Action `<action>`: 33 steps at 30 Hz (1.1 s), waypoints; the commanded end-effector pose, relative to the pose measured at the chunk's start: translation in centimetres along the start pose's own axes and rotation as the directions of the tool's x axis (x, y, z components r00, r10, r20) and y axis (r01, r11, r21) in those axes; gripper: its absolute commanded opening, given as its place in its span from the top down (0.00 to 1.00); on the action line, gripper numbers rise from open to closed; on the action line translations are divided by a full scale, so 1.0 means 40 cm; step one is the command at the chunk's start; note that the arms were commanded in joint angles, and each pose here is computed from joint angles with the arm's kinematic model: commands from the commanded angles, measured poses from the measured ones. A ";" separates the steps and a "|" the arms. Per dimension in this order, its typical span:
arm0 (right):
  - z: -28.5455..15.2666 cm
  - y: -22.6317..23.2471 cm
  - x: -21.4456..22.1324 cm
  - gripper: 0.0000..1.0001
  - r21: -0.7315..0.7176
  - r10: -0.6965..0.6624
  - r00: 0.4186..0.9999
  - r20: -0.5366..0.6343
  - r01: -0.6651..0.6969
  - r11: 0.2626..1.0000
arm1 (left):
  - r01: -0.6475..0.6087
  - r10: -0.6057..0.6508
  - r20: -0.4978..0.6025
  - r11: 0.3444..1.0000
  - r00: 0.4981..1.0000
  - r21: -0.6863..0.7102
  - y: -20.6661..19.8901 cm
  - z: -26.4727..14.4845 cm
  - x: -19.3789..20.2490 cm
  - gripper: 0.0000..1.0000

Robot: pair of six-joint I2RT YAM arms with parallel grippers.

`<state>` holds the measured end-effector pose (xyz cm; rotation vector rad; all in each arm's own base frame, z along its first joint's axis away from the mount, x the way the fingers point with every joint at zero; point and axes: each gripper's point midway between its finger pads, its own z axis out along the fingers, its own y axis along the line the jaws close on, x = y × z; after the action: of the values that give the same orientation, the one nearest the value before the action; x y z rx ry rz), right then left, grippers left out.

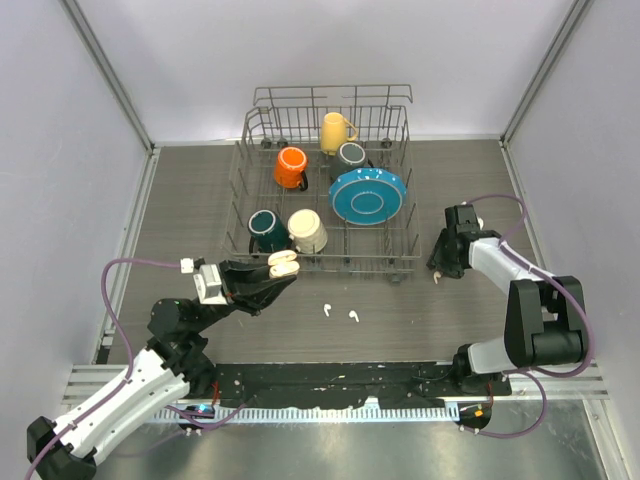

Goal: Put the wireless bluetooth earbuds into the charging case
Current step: Pick up the earbud from the center of the board.

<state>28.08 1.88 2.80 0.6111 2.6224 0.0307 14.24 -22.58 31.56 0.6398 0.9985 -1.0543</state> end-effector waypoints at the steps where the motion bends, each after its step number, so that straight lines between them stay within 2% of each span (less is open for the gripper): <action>1: 0.009 0.000 -0.023 0.56 0.002 -0.003 0.999 0.034 0.003 1.000 | -0.032 0.032 0.034 0.999 0.999 0.001 0.001 0.009 -0.032 1.00; 13: 0.029 -0.016 0.005 0.57 0.020 -0.003 1.000 0.012 0.003 1.000 | -0.028 0.028 0.028 1.000 0.999 0.000 0.002 0.010 -0.028 1.00; 17: 0.032 -0.016 0.008 0.61 0.020 -0.004 1.000 0.009 0.003 1.000 | -0.027 0.027 0.030 1.000 0.999 0.002 0.000 0.009 -0.029 1.00; 25: 0.035 -0.017 0.011 0.62 0.023 -0.004 1.000 0.004 0.004 1.000 | -0.026 0.026 0.028 1.000 0.999 -0.005 0.003 0.007 -0.027 1.00; 27: 0.035 -0.017 0.011 0.66 0.022 -0.004 1.000 0.005 0.004 1.000 | -0.026 0.026 0.028 1.000 0.999 -0.003 0.002 0.007 -0.027 1.00; 33: 0.030 -0.015 0.013 0.66 0.013 -0.004 1.000 0.005 0.003 1.000 | -0.026 0.026 0.026 1.000 0.999 -0.003 0.002 0.005 -0.025 1.00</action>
<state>28.01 1.71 1.72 0.6116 2.6235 0.0177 14.38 -22.71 31.27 0.6418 1.0117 -1.0549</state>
